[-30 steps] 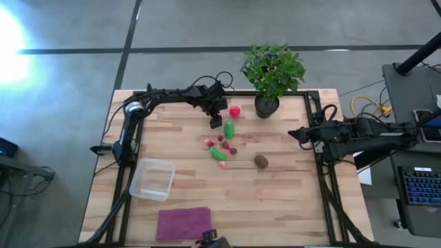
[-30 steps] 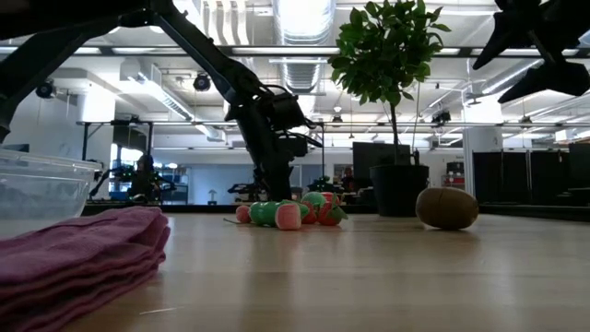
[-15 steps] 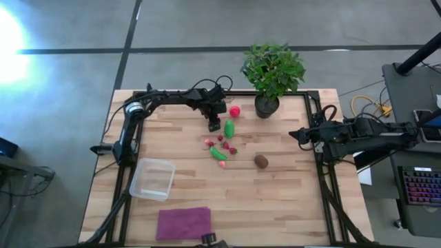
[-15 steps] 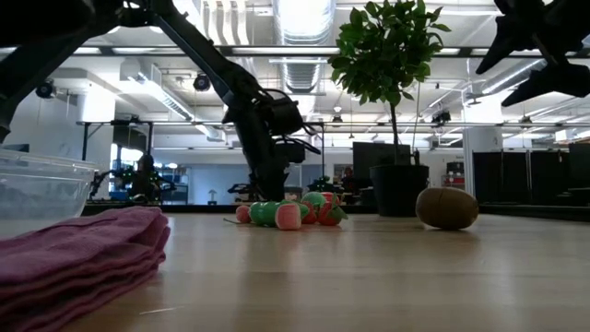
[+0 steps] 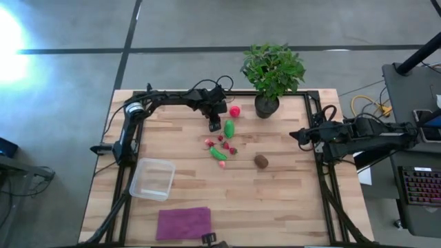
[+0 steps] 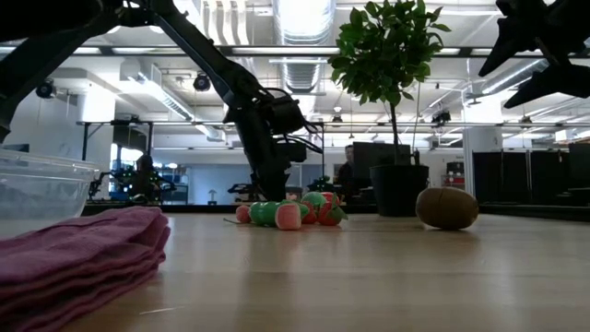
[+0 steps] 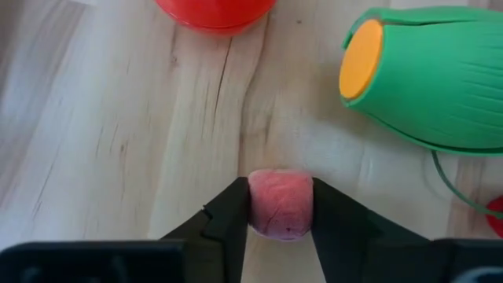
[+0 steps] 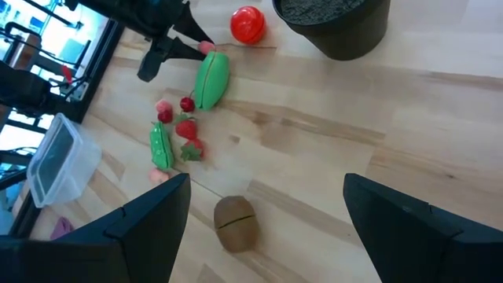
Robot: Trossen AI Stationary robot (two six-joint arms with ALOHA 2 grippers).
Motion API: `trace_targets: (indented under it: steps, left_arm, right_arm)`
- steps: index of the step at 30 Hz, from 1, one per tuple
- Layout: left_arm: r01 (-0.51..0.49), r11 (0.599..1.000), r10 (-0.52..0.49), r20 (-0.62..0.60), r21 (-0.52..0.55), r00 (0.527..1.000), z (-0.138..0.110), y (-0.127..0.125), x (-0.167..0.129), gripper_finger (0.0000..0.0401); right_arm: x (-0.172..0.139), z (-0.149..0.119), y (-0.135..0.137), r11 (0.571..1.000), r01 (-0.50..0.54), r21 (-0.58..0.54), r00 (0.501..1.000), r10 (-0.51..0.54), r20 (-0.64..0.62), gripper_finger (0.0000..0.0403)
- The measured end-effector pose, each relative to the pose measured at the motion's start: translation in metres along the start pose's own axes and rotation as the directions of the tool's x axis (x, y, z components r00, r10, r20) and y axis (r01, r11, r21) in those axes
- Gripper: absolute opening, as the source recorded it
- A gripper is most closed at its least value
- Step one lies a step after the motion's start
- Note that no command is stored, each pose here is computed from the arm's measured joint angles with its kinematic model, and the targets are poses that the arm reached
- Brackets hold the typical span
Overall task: Pick and placing Produce into tupperware
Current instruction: Put the top pink peach into the transparent container
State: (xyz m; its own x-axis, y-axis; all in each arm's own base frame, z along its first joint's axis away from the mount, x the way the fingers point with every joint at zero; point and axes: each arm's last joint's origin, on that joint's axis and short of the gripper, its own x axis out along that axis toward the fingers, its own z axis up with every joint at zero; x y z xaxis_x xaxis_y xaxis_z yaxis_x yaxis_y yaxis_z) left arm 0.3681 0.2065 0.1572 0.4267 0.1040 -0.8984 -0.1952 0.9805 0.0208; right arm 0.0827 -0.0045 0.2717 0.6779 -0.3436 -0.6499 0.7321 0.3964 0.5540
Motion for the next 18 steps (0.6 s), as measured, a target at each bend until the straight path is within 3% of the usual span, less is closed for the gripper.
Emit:
trace_targets:
  steps: [5,9,12,18]
  left_arm:
    - [0.008,1.000,-0.008,-0.018,0.002,1.000,0.000,-0.004,-0.002,0.0097]
    - [0.022,1.000,-0.022,-0.045,0.013,0.999,0.002,-0.014,-0.023,0.0096]
    - [0.020,0.999,-0.019,-0.025,0.037,1.000,0.005,-0.026,-0.054,0.0096]
    - [-0.087,0.992,0.087,0.006,0.089,0.996,0.000,-0.058,-0.136,0.0095]
  right_arm:
    - [0.000,0.000,0.000,1.000,0.000,0.004,1.000,0.000,-0.001,0.0325]
    - [0.000,0.000,0.000,1.000,-0.001,0.008,1.000,0.001,-0.001,0.0325]
    - [0.000,0.000,0.000,1.000,-0.001,0.005,1.000,0.001,-0.001,0.0325]
    - [0.000,0.000,0.000,1.000,-0.006,-0.023,1.000,0.006,-0.003,0.0325]
